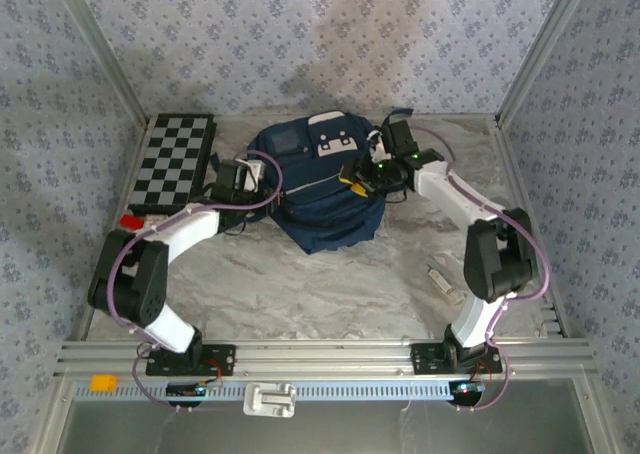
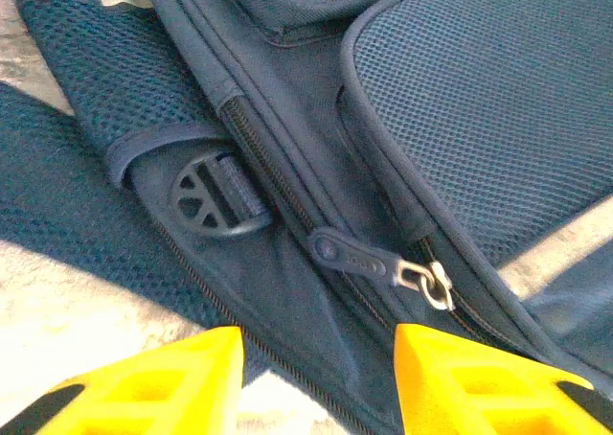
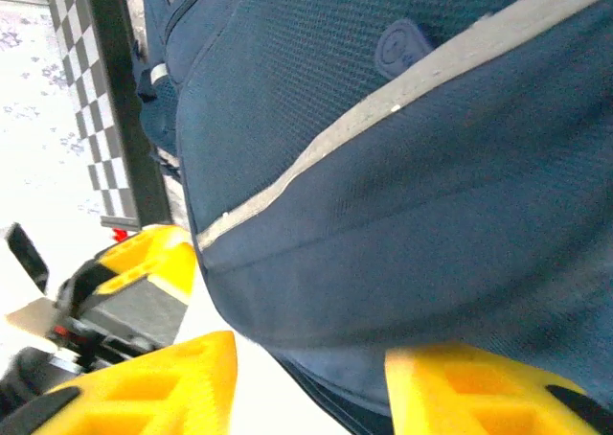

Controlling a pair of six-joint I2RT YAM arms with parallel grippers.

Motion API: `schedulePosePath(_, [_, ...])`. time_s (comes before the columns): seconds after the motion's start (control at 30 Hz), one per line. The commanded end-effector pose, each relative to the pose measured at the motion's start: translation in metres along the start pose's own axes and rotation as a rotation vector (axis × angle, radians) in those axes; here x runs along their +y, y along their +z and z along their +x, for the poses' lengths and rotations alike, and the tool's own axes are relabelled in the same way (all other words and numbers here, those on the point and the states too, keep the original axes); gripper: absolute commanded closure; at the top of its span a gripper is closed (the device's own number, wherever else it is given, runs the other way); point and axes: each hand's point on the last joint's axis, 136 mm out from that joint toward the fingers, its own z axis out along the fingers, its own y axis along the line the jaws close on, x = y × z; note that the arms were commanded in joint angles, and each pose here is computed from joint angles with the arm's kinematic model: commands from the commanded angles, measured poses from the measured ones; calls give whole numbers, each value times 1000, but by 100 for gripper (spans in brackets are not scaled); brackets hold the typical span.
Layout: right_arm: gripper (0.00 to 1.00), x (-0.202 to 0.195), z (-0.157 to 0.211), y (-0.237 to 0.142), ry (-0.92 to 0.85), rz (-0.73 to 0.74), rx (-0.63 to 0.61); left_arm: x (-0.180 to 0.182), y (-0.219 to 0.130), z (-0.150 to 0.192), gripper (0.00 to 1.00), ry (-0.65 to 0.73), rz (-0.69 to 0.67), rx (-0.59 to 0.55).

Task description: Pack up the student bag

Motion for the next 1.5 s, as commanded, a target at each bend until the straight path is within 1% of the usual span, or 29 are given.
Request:
schedulePosePath(0.0, [45, -34, 19, -42, -27, 154, -48, -19, -29, 8, 49, -132, 11, 24])
schedulePosePath(0.07, [39, -62, 30, -62, -5, 234, -71, -43, -39, 18, 47, -166, 47, 49])
schedulePosePath(0.13, [34, -102, 47, -80, 56, 347, -84, -67, -46, 27, 44, -188, 75, 73])
schedulePosePath(0.2, [28, -132, 55, -98, 128, 392, -127, -90, -49, 35, 43, -207, 106, 94])
schedulePosePath(0.3, [22, -176, 70, -124, 272, 452, -183, -121, -49, 47, 42, -227, 138, 114])
schedulePosePath(0.43, [10, -229, 94, -149, 412, 572, -244, -161, -41, 61, 43, -209, 185, 154])
schedulePosePath(0.5, [4, -250, 102, -152, 478, 585, -267, -178, -37, 70, 42, -189, 198, 180])
schedulePosePath(0.53, [1, -261, 105, -150, 515, 575, -277, -185, -35, 74, 42, -185, 201, 193])
schedulePosePath(0.57, [0, -268, 105, -146, 545, 544, -280, -190, -32, 78, 42, -183, 204, 206])
schedulePosePath(0.63, [0, -276, 104, -139, 573, 502, -269, -197, -29, 83, 43, -189, 210, 220])
schedulePosePath(0.67, [0, -279, 102, -136, 557, 506, -266, -200, -28, 84, 43, -188, 215, 224])
schedulePosePath(0.8, [0, -277, 112, -121, 537, 512, -204, -198, -25, 84, 43, -180, 194, 216])
schedulePosePath(0.9, [0, -268, 124, -111, 542, 496, -184, -192, -26, 84, 43, -162, 164, 211])
schedulePosePath(0.97, [0, -259, 133, -101, 549, 473, -174, -188, -27, 81, 44, -126, 144, 203])
schedulePosePath(1.03, [0, -250, 142, -91, 546, 456, -163, -173, -26, 76, 46, -99, 81, 186])
schedulePosePath(1.13, [1, -229, 145, -83, 492, 431, -166, -158, -26, 66, 47, -119, 73, 174])
schedulePosePath(1.2, [5, -222, 146, -85, 436, 467, -162, -151, -26, 62, 47, -130, 75, 171])
schedulePosePath(1.33, [14, -232, 149, -89, 345, 569, -107, -142, -31, 54, 48, -139, 66, 154])
schedulePosePath(1.4, [13, -235, 147, -94, 284, 641, -82, -143, -34, 53, 48, -139, 77, 143])
schedulePosePath(1.47, [9, -236, 145, -97, 224, 699, -54, -143, -34, 53, 48, -140, 80, 143])
